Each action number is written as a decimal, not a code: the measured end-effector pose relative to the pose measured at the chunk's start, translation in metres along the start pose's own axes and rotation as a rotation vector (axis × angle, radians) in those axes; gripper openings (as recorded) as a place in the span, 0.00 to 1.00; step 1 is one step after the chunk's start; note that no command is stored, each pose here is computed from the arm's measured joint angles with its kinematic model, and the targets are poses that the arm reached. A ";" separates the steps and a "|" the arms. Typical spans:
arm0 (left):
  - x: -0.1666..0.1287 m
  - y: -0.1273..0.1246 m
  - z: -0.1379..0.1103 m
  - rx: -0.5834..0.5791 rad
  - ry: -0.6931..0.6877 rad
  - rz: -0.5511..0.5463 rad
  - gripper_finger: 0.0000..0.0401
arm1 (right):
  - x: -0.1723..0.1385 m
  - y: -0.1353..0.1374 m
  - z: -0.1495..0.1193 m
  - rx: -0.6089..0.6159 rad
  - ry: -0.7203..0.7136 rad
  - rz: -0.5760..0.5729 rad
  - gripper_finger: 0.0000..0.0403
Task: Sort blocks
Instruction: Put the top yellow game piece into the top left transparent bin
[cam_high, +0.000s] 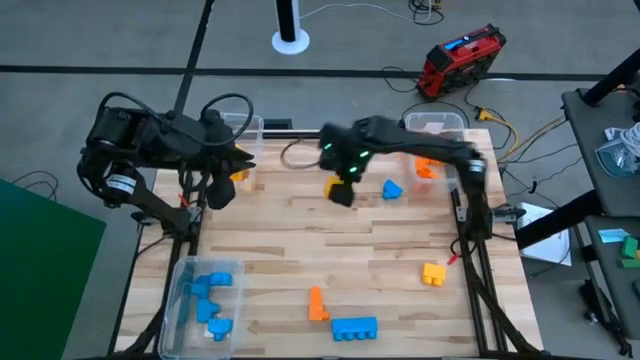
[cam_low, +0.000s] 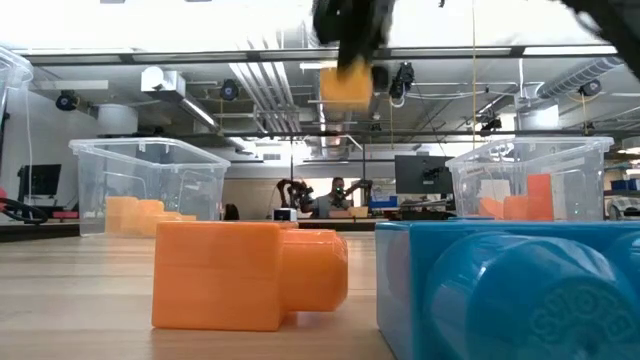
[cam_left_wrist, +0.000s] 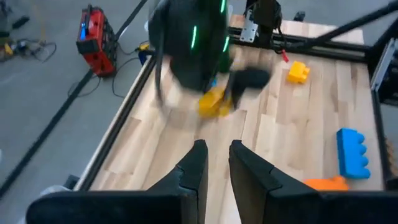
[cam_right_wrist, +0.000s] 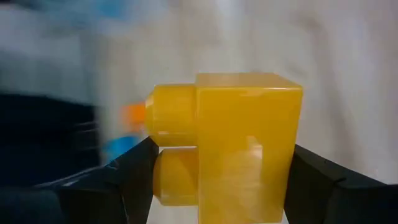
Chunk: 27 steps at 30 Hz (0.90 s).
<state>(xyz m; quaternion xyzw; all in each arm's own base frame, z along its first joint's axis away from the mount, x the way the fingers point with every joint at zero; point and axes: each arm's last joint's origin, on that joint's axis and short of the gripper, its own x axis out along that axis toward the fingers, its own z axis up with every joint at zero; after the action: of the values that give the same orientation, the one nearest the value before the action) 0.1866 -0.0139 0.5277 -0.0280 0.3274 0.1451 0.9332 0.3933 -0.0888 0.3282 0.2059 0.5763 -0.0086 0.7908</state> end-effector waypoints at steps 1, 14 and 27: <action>0.000 -0.002 0.000 0.027 0.000 -0.008 0.11 | -0.017 0.008 -0.005 -0.018 -0.040 0.066 0.64; 0.052 -0.066 0.011 0.342 -0.029 -0.193 0.14 | -0.115 0.099 -0.048 -0.342 -0.378 0.660 0.64; 0.088 -0.100 0.029 0.478 -0.154 -0.390 0.47 | -0.077 0.130 -0.037 -0.362 -0.288 0.731 0.64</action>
<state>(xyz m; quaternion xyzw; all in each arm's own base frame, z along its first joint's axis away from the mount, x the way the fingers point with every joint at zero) 0.2985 -0.0835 0.4919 0.1407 0.2690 -0.1159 0.9457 0.3664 0.0248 0.4305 0.2510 0.3415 0.3448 0.8376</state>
